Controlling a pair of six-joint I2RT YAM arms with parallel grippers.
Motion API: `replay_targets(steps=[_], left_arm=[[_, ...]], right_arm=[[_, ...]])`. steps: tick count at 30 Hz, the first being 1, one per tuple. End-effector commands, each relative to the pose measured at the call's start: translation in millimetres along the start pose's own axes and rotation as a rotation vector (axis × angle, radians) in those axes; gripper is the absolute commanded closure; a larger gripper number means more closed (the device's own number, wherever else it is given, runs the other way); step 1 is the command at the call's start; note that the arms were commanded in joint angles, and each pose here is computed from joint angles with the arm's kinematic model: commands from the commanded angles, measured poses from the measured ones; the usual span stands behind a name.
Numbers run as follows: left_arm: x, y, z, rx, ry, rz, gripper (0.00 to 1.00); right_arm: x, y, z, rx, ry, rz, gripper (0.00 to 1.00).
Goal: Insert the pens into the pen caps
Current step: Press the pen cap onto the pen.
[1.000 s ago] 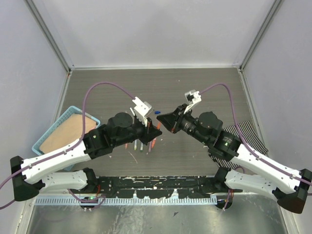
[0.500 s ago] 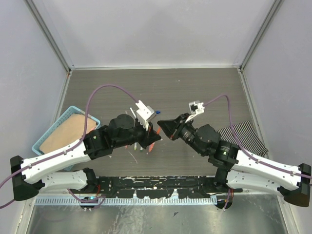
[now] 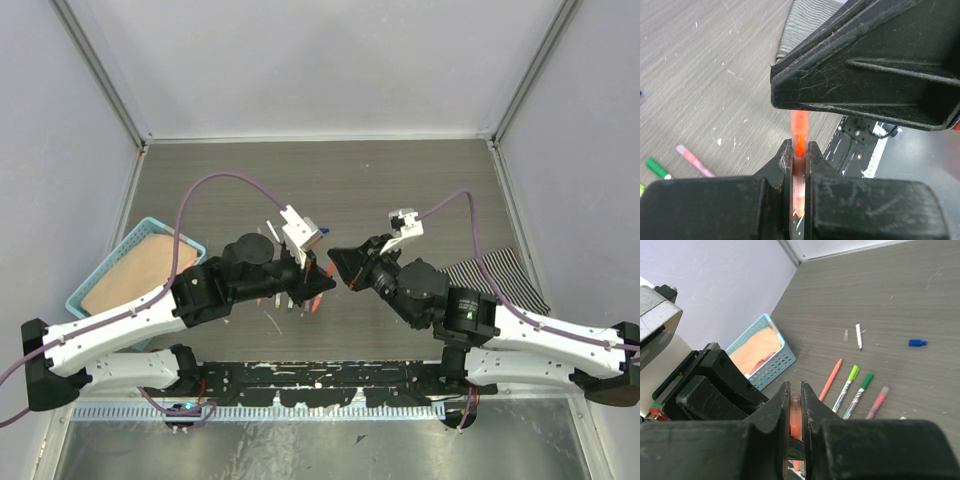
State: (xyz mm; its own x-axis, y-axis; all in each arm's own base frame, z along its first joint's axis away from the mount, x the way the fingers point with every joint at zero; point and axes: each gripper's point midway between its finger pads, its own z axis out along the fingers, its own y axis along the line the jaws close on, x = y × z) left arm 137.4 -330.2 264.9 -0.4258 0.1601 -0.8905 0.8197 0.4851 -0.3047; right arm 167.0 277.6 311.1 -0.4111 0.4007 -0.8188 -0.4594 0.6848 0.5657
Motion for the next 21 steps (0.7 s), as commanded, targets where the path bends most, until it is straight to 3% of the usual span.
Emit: replay_targets(steps=[1,6,12,17,21], left_arm=[[-123,-26,-23,0.086,-0.426,-0.023,1.00],[-86,-22,-9,0.098,-0.321,-0.034,1.00],[-49,-10,0,0.072,-0.229,-0.045,1.00],[-32,2,-2,0.023,-0.205,-0.062,1.00],[-38,12,-15,-0.031,-0.259,-0.092,1.00]], right_arm=[[23,5,-10,-0.014,0.159,-0.223,0.99],[-44,30,-10,-0.024,-0.019,-0.230,0.93],[-99,57,-22,-0.098,-0.164,-0.204,0.70],[-113,57,-35,-0.129,-0.203,-0.202,0.55],[-97,41,-42,-0.134,-0.170,-0.251,0.51]])
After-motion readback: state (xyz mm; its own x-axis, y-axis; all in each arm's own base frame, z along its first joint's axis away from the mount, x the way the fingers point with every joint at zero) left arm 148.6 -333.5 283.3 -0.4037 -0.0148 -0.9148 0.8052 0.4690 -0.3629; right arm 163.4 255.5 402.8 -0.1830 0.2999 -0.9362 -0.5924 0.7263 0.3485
